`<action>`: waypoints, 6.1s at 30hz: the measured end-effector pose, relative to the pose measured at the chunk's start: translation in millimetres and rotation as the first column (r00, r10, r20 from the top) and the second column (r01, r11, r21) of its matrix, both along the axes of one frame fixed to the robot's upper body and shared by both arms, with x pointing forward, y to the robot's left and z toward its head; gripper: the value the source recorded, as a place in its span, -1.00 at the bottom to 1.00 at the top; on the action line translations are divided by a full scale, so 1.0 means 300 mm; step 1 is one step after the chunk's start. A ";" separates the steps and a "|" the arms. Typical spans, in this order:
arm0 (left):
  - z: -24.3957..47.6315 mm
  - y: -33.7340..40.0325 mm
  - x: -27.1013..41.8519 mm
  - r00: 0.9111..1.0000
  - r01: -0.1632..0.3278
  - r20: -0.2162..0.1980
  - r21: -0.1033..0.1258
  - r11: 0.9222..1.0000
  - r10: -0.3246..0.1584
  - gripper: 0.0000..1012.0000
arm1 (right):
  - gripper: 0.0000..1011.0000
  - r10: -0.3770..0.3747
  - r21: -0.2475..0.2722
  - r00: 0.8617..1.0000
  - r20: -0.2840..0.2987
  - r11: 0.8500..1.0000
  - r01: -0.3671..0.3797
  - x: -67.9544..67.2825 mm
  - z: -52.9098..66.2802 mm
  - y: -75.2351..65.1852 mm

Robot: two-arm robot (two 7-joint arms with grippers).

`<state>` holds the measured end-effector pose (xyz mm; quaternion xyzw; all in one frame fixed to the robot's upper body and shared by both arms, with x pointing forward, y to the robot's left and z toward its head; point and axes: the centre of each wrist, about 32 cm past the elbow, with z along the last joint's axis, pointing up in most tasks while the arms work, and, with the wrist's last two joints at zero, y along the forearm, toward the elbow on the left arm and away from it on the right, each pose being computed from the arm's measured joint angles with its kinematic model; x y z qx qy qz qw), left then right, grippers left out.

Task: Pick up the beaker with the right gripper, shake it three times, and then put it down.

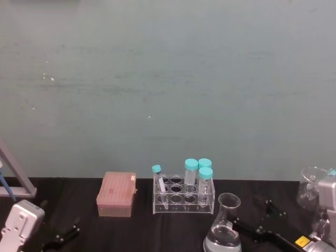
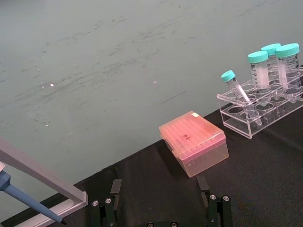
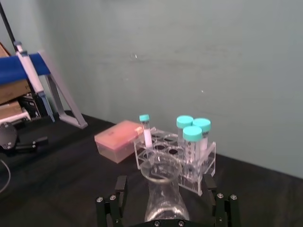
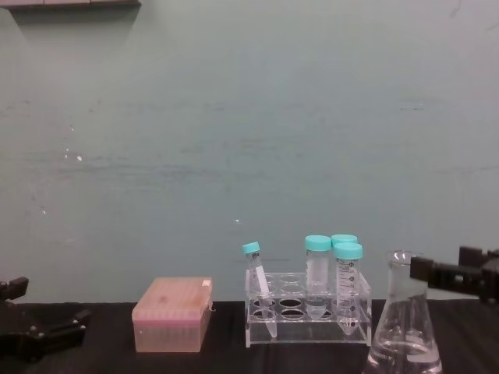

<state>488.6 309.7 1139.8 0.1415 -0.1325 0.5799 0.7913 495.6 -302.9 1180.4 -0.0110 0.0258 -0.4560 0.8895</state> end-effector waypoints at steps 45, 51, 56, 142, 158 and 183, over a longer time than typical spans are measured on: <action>0.000 0.000 0.000 1.000 0.000 0.000 0.000 1.000 0.000 0.98 | 0.98 -0.041 -0.047 0.999 -0.004 0.998 0.041 0.129 -0.076 0.102; 0.000 0.000 0.000 1.000 0.000 0.000 0.000 1.000 0.000 0.98 | 0.98 -0.029 -0.047 1.000 -0.007 0.998 0.029 0.131 -0.080 0.108; 0.000 0.000 0.000 1.000 0.000 0.000 0.000 1.000 0.000 0.98 | 0.98 -0.020 -0.046 1.000 -0.012 0.999 0.020 0.132 -0.081 0.111; 0.000 0.000 0.000 1.000 0.000 0.000 0.000 1.000 0.000 0.98 | -0.11 0.037 0.597 0.915 -0.402 0.769 0.231 0.101 0.012 0.021; 0.000 0.000 0.000 1.000 0.000 0.000 0.000 1.000 0.000 0.98 | -0.11 -0.114 0.314 0.965 -0.238 0.931 0.187 0.104 0.020 -0.012; 0.000 0.000 0.000 1.000 0.000 0.000 0.000 1.000 0.000 0.98 | -0.11 0.131 -0.638 0.792 0.596 0.676 0.368 0.129 0.000 -0.088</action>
